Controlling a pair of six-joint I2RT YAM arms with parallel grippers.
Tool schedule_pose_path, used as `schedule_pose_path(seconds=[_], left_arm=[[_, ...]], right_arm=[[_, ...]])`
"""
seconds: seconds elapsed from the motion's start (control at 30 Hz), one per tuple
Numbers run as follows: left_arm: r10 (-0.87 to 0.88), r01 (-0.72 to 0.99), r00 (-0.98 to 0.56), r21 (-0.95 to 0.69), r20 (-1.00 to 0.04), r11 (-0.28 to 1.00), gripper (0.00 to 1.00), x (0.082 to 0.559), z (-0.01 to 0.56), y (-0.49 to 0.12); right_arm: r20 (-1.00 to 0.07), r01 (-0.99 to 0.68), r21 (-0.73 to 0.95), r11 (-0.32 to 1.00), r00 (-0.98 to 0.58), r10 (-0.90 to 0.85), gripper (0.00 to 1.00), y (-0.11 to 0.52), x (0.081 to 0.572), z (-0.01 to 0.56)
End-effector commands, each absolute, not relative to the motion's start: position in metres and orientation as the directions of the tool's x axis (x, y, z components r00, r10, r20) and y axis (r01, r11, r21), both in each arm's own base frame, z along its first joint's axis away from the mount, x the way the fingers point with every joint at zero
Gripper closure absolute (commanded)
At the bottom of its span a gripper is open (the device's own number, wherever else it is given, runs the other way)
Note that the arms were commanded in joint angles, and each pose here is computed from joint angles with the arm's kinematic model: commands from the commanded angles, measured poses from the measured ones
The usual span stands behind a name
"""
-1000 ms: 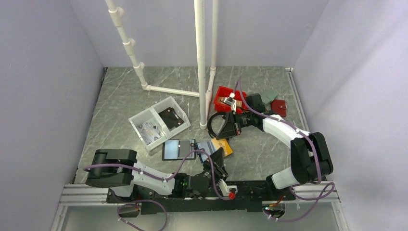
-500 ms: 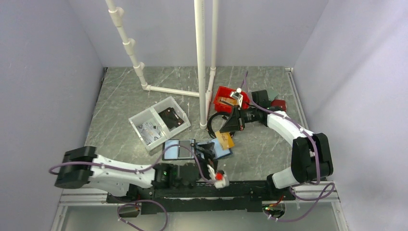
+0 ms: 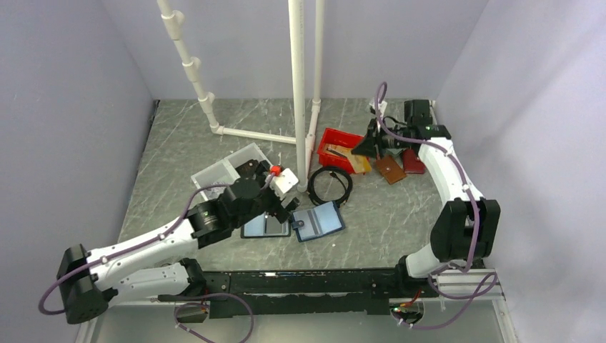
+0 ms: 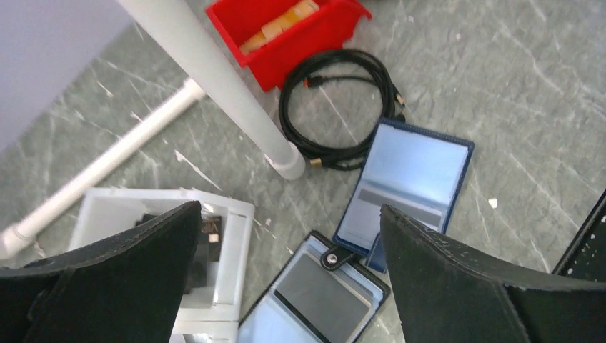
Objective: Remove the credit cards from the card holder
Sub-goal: Place the credit card in the storage box.
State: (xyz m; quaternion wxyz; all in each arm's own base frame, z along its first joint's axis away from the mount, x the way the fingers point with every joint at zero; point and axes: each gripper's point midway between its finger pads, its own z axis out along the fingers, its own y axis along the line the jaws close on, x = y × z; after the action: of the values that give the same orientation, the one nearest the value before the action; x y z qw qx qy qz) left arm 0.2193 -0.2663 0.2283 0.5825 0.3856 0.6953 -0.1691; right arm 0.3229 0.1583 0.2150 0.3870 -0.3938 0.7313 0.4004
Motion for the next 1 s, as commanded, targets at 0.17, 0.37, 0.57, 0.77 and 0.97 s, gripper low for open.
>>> schedule_pose_path(seconds=[0.17,0.37,0.57,0.77,0.97], left_arm=[[0.451,0.744,-0.244,0.132,-0.859,0.655,0.00,0.227,0.225,-0.264],[0.468,0.724,-0.252,0.156,-0.847,0.672,0.01,0.243,0.222,-0.222],[0.487,0.668,-0.296,0.186,-0.822,0.720,0.01,0.252,0.201,-0.194],[0.485,0.663,-0.297,0.187,-0.822,0.725,0.01,0.252,0.201,-0.192],[0.477,0.660,-0.289,0.188,-0.830,0.727,0.01,0.252,0.204,-0.190]], right_arm=[[-0.860,-0.922,0.001,0.387,-0.198,-0.471,1.00,0.129,0.398,0.208],[-0.849,-0.931,0.017,0.365,-0.206,-0.487,1.00,0.130,0.433,0.197],[-0.843,-0.930,0.128,0.344,-0.285,-0.456,1.00,0.139,0.449,0.176],[-0.821,-0.927,0.204,0.314,-0.337,-0.461,1.00,0.153,0.449,0.156],[-0.763,-0.915,0.263,0.307,-0.392,-0.513,1.00,0.164,0.444,0.129]])
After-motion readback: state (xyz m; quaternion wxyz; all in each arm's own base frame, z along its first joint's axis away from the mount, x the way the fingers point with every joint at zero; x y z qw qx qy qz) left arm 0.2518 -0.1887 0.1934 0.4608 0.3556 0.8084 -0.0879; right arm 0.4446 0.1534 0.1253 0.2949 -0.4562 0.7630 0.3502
